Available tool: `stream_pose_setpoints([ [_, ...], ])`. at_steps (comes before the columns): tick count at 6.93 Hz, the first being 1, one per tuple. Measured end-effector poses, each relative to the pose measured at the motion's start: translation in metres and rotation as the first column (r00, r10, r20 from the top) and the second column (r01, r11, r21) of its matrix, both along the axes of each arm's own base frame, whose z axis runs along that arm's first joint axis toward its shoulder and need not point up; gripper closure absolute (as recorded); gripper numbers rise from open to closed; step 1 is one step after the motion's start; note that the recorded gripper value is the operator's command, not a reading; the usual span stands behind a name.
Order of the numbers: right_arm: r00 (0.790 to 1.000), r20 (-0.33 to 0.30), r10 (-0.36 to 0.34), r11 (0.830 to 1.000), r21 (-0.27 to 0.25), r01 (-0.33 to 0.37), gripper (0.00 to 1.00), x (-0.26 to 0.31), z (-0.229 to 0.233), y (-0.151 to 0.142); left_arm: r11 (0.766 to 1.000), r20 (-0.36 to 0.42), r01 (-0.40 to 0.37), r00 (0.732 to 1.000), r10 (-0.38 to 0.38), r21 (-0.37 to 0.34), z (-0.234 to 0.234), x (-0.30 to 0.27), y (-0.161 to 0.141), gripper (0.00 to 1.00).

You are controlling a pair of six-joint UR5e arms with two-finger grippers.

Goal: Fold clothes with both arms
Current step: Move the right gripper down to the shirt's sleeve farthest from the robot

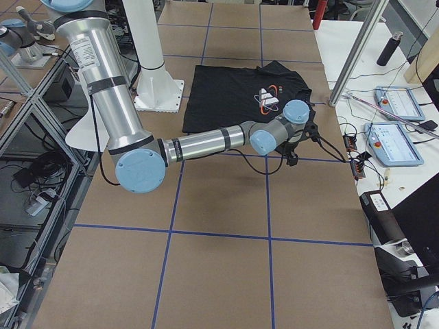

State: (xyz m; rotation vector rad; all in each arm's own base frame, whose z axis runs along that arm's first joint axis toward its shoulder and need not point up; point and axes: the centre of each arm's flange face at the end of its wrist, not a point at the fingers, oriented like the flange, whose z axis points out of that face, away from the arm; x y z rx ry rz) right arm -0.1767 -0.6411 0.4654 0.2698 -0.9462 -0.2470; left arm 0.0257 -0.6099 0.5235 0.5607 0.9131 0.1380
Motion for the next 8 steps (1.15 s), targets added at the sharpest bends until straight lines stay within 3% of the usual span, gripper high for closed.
stream_pose_setpoints([
  [2,0.999,-0.025,0.034,0.999,0.008,-0.033,0.02,-0.039,-0.026,-0.022,0.999,-0.027,0.027,0.999,-0.027,-0.025,0.0,0.019,-0.005,0.01],
  [4,0.995,-0.018,0.094,0.995,0.027,-0.094,0.03,-0.083,-0.028,-0.021,0.995,-0.059,0.095,0.994,-0.097,-0.043,-0.002,0.03,-0.007,0.01],
  [5,0.993,-0.005,0.114,0.993,0.025,-0.114,0.09,-0.105,-0.023,-0.019,0.992,-0.078,0.111,0.99,-0.115,-0.053,-0.004,0.037,-0.006,0.01],
  [8,0.992,-0.015,0.128,0.992,0.014,-0.127,0.1,-0.145,-0.017,-0.024,0.992,-0.098,0.119,0.988,-0.123,-0.05,-0.009,0.043,-0.006,0.01],
])
